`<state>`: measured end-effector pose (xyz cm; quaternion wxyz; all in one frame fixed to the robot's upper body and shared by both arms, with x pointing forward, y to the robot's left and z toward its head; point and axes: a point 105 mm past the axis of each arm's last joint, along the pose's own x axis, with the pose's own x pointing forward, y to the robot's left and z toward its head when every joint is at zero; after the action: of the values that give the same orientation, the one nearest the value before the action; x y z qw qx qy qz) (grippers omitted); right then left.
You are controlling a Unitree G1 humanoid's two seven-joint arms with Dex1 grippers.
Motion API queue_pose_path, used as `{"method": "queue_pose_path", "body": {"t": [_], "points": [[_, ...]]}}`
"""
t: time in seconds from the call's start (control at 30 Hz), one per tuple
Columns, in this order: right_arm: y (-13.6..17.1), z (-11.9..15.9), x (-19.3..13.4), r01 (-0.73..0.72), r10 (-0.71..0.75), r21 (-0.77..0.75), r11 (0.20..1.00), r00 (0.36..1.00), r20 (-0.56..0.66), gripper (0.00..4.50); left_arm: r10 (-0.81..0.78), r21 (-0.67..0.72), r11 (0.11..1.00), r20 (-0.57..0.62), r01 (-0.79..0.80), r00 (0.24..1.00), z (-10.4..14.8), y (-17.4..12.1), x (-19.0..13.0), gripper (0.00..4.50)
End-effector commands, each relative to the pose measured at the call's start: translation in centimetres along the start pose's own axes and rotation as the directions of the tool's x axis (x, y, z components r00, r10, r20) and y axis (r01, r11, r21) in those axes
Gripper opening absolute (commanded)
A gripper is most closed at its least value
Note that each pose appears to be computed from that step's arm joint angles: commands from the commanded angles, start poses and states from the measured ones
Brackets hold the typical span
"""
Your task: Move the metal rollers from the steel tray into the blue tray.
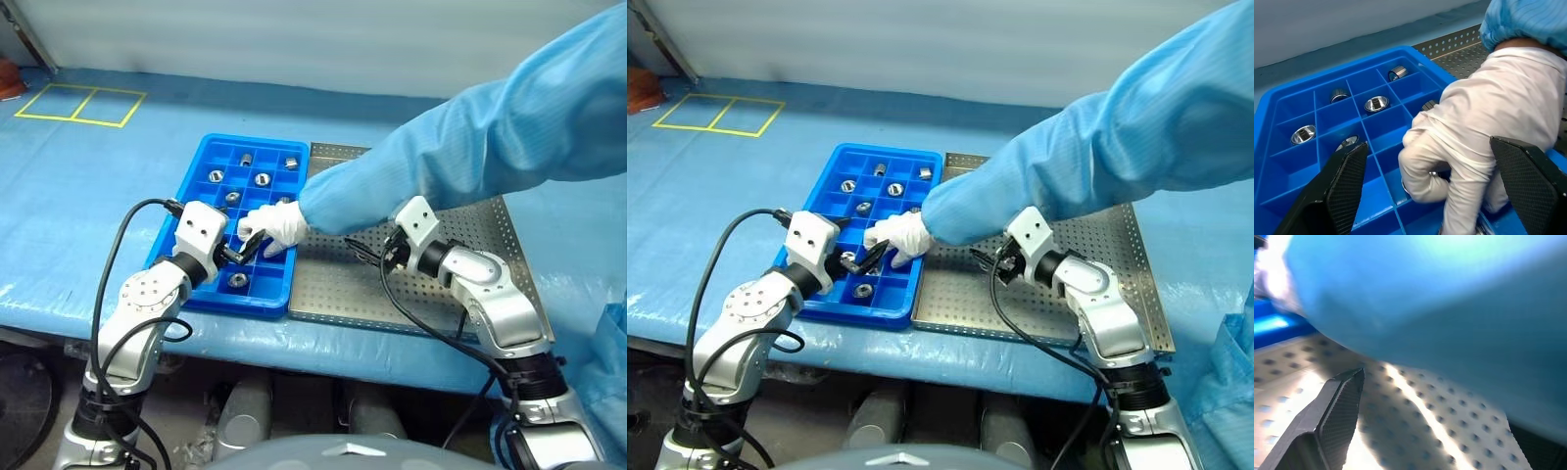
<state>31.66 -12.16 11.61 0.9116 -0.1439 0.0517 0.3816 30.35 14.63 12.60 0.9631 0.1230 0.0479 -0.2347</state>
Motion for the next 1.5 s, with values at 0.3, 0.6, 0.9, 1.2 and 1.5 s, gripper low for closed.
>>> {"method": "queue_pose_path", "body": {"t": [0.3,0.6,0.9,1.2,1.5], "points": [[1.0,0.8,-0.1,-0.041,0.042,-0.016,0.999,0.999,0.032,4.47,0.017,0.026,0.999,0.056,-0.018,0.998,1.4,0.3,-0.6,4.37],[1.2,1.0,-0.1,-0.054,0.054,-0.011,0.998,0.997,0.046,4.47,0.021,0.029,0.999,0.057,-0.023,0.998,1.5,0.6,-0.9,4.37],[1.3,1.1,-0.2,-0.065,0.066,-0.014,0.998,0.997,0.051,4.47,0.023,0.028,0.999,0.056,-0.024,0.998,1.6,0.5,-1.3,4.37],[1.2,0.7,0.0,-0.063,0.064,-0.016,0.998,0.997,0.039,4.47,0.022,0.041,0.999,0.024,-0.023,0.999,1.3,0.9,-2.3,4.37],[1.2,0.7,0.3,-0.062,0.063,-0.021,0.998,0.997,0.042,4.47,0.052,0.054,0.997,0.006,-0.053,0.999,1.2,1.7,-3.2,4.37]]}}
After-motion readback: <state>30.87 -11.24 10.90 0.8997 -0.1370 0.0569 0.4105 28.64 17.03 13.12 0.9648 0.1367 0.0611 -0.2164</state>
